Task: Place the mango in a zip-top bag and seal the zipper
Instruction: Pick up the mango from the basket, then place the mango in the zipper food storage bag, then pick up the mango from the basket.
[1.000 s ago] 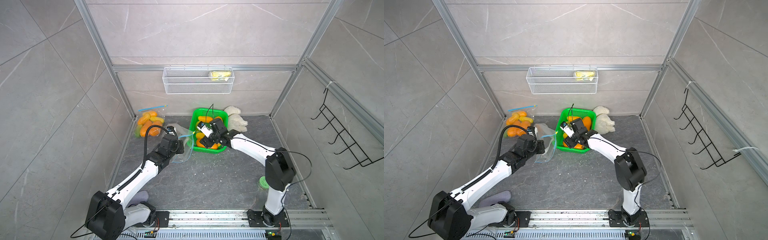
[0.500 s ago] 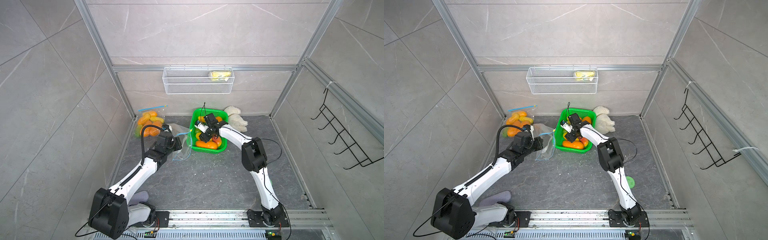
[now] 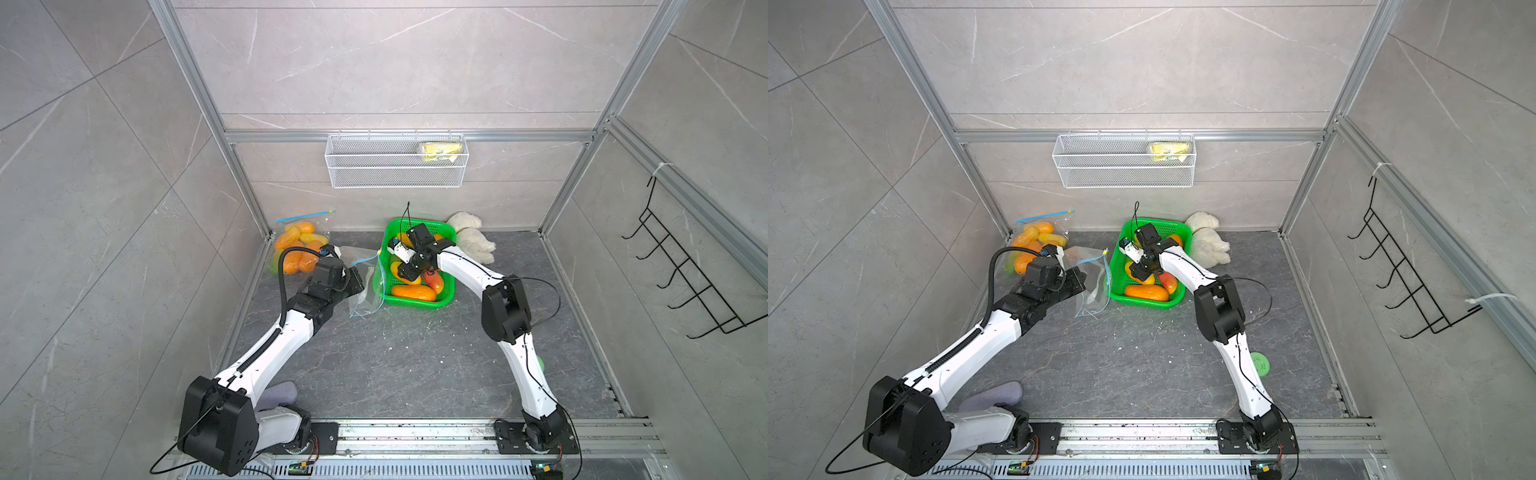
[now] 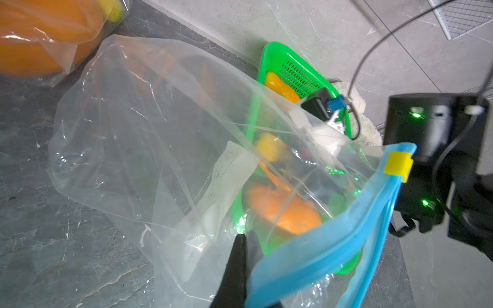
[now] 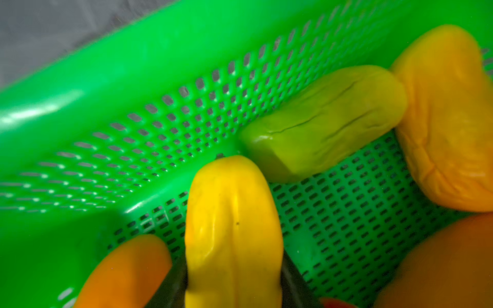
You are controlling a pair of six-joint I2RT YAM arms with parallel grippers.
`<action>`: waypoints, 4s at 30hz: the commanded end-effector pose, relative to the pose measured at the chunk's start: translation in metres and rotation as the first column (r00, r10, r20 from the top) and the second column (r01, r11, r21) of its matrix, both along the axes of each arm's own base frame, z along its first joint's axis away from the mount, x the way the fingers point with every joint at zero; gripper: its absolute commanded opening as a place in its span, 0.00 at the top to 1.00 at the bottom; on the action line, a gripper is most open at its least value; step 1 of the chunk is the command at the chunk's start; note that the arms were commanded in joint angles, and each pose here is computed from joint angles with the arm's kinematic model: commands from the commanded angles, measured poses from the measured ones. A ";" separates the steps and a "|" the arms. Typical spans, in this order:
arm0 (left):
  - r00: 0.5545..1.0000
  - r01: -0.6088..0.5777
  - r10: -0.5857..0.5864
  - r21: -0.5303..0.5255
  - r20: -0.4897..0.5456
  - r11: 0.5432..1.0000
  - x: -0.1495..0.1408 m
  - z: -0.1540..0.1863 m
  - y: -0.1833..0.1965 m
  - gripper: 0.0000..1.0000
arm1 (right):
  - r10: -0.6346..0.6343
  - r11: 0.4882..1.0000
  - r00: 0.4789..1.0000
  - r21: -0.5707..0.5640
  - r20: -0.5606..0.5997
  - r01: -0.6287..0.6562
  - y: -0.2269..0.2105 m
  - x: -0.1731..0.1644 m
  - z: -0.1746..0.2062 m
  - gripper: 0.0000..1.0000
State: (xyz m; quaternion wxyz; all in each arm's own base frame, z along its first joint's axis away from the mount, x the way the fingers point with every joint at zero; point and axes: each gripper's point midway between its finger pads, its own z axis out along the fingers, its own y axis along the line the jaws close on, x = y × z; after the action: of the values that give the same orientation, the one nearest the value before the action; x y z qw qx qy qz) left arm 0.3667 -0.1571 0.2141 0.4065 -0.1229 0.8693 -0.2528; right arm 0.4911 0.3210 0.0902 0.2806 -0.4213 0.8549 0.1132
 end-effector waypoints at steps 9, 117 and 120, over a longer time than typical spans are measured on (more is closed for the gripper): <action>0.997 -0.073 0.072 -0.132 -0.012 0.989 0.009 0.045 -0.002 1.00 | -0.099 0.614 0.908 0.743 0.407 -0.266 0.033 -0.108 0.278 0.94; 0.999 -0.037 0.037 -0.328 -0.006 0.944 -0.001 0.072 0.036 1.00 | -0.213 0.601 0.951 0.797 0.226 -0.055 0.024 -0.083 0.264 0.76; 0.999 -0.034 0.033 -0.337 -0.010 0.941 0.003 0.073 0.034 1.00 | -0.062 0.554 0.960 0.809 0.273 -0.195 0.059 -0.127 0.277 0.76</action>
State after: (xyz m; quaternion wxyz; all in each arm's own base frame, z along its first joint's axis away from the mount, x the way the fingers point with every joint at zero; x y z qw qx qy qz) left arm 0.3639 -0.1147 0.2574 0.3627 -0.2269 0.8280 -0.3624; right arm 0.4074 0.3432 0.3104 0.5122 -0.2082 0.7463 0.3705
